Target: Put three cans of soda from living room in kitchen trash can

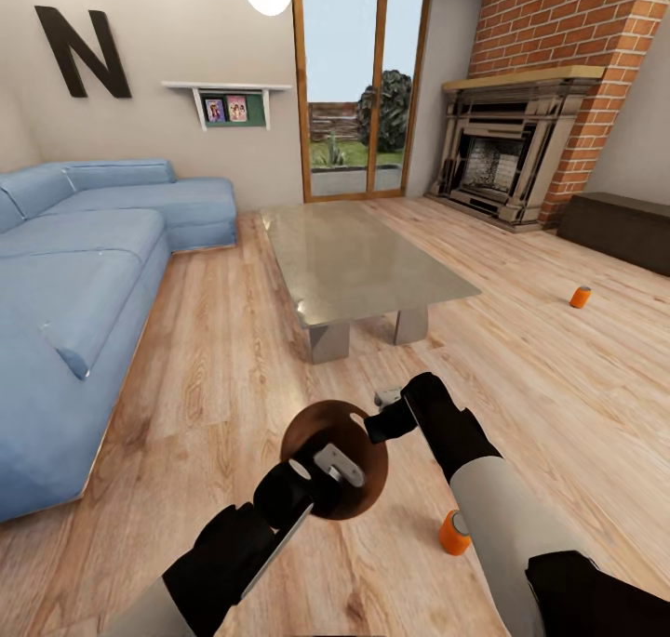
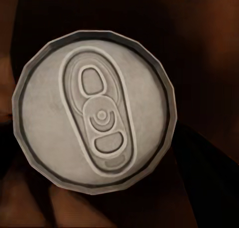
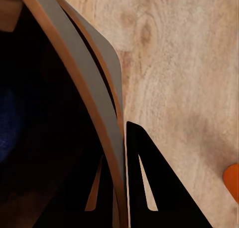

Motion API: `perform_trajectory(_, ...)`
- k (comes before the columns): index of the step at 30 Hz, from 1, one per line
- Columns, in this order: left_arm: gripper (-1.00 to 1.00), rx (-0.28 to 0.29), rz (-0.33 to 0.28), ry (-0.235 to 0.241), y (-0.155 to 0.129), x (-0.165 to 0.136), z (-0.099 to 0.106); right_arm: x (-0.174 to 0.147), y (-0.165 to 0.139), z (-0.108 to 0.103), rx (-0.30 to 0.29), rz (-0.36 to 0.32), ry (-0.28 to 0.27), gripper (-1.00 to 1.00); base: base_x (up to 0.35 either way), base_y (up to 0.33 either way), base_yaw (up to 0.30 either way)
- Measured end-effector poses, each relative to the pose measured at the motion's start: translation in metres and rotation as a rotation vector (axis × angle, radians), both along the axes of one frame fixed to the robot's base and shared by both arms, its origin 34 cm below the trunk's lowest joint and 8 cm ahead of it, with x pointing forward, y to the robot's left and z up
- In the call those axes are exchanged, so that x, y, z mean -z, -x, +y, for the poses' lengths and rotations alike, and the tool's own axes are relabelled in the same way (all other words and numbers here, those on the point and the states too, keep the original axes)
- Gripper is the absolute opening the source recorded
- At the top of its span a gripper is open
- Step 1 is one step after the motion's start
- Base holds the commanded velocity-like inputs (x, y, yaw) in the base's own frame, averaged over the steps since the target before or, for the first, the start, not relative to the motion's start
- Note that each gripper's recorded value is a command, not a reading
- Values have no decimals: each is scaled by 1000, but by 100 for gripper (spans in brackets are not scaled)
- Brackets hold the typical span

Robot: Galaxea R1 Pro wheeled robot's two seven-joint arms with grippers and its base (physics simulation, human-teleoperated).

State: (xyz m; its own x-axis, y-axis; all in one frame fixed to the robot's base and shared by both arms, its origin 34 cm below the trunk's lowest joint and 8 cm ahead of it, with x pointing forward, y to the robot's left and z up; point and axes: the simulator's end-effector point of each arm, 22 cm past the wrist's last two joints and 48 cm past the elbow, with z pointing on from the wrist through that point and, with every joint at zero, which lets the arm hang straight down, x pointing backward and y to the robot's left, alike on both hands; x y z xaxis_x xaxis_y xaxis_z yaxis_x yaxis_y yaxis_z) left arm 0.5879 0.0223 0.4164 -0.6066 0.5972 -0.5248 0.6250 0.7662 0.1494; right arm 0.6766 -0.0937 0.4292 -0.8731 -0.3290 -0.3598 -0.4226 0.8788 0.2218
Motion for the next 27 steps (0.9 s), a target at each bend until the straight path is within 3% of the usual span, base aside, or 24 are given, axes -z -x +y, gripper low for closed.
perform_trajectory(11, -100, -2, -18, -10, -5, 2, 3, 1, 0, -1, 0, 0, 5, -100, 0, 0, 0)
perform_trajectory(12, 100, -3, -18, -10, -5, 2, 3, 1, 0, -1, -1, -1, 6, -100, 0, 0, 0)
perform_trajectory(23, 100, 2, -41, 15, -8, -3, 1, 2, 0, -3, 0, -1, 10, -100, 0, 0, 0)
perform_trajectory(27, 100, 27, -132, 106, -18, -53, -19, 2, 1, -2, 4, 5, 0, -100, 0, 0, 0)
